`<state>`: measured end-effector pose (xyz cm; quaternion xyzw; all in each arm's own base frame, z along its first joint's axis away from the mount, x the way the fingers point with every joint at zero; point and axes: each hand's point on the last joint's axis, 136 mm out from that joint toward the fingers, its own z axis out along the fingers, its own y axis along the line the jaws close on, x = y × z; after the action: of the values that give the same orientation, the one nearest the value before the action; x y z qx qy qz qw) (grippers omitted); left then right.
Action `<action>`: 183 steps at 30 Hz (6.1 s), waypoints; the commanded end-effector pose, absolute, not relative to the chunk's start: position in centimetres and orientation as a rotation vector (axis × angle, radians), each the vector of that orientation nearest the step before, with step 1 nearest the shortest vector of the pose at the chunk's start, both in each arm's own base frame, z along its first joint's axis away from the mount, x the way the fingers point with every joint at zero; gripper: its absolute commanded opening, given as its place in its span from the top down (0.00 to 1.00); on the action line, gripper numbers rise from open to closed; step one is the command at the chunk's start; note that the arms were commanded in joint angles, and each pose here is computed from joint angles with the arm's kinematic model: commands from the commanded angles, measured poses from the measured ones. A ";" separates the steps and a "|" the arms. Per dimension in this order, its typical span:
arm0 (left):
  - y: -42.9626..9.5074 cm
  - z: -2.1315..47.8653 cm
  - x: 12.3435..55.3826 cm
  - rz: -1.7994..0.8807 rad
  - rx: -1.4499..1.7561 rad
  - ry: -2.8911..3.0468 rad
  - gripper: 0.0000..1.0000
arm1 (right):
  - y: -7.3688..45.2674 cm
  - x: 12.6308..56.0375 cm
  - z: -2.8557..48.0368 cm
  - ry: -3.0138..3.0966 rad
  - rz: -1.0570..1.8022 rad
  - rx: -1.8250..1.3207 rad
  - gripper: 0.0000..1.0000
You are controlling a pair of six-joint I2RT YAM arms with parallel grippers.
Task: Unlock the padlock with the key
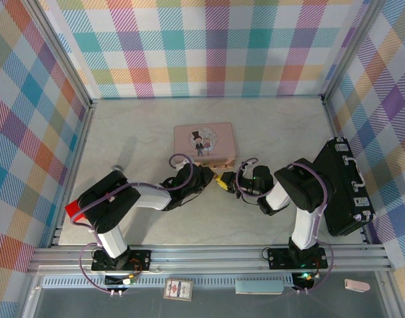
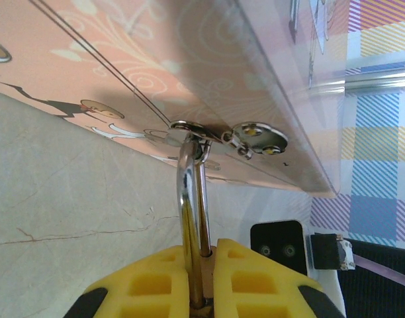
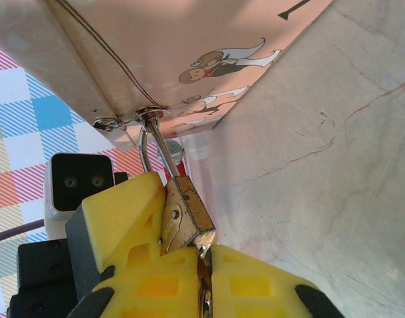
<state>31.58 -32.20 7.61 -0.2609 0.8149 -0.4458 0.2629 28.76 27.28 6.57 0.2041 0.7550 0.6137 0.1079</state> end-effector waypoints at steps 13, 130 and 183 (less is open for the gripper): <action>-35.3 9.7 28.3 -1.283 -0.553 2.301 1.00 | 26.4 28.9 8.8 2.177 1.672 0.468 0.66; -32.9 9.7 28.0 -1.135 -0.477 2.395 1.00 | 28.6 24.5 4.8 2.180 0.690 -0.401 1.00; -28.3 9.8 27.9 -0.890 -0.399 2.424 0.44 | 29.0 23.1 3.4 2.242 0.906 -0.198 1.00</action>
<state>27.85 -30.03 9.65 -0.1484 0.8895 -0.3558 0.2453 22.56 29.16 3.02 -0.0991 0.8700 0.3410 0.3421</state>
